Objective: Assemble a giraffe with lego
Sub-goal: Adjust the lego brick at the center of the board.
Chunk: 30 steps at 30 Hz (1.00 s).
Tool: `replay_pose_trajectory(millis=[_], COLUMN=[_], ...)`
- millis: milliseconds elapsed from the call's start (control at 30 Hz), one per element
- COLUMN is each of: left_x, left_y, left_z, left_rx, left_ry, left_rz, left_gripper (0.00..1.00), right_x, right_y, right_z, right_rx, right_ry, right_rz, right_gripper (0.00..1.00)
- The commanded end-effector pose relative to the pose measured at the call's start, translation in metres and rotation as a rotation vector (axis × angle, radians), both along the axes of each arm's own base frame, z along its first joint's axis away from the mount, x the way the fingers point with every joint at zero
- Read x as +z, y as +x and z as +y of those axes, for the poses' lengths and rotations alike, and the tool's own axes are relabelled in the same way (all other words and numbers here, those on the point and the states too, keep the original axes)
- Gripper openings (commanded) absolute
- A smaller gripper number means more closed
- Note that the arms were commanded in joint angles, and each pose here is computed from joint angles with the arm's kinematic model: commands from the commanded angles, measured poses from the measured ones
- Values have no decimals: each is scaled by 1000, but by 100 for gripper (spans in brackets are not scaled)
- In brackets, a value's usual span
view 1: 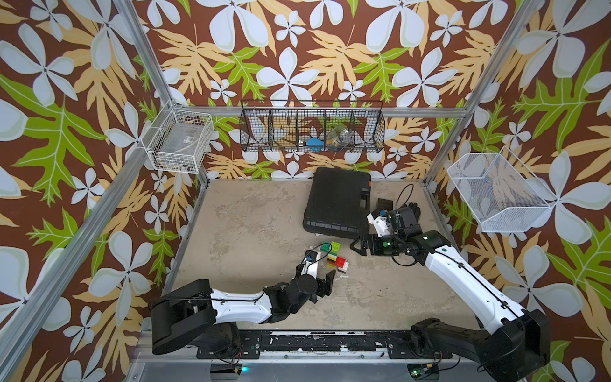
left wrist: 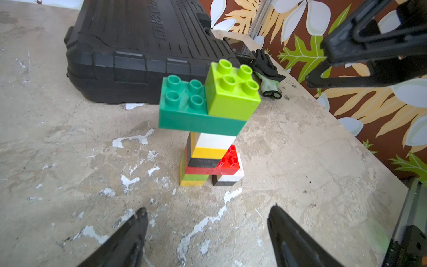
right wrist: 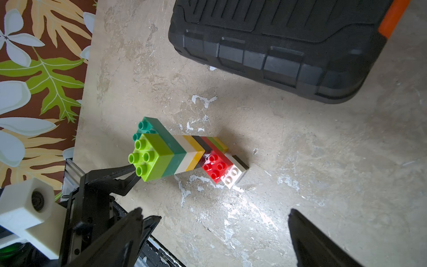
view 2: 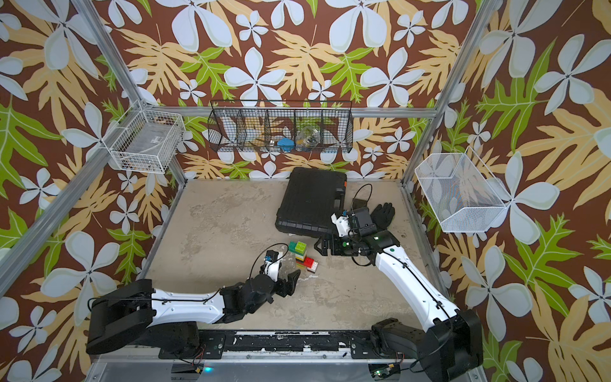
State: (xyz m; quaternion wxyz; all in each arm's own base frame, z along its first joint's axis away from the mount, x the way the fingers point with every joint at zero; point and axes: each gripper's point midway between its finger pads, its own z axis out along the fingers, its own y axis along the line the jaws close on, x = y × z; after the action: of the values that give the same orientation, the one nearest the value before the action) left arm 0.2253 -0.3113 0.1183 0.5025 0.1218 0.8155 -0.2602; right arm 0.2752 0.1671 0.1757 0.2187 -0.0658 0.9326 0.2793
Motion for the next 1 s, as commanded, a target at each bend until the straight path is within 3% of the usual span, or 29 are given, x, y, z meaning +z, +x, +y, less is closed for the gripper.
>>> replay_pose_trajectory(millis=[0,567,967], left_x=[17,-1,-17], left_y=[11,34,53], left_z=[-9,-25,-25], left_rx=[26,107,137], left_ry=[-47,-27,-60], left_rz=[-73,-105,-105], left_gripper=[85,82,71], right_x=[-5,-16,-19], right_y=[-6,-11,-12], right_z=[2,-4,-12], right_rx=[17,15,13], right_ry=[8,4,4], right_rz=[29,59,72], right_gripper=[100,100,99])
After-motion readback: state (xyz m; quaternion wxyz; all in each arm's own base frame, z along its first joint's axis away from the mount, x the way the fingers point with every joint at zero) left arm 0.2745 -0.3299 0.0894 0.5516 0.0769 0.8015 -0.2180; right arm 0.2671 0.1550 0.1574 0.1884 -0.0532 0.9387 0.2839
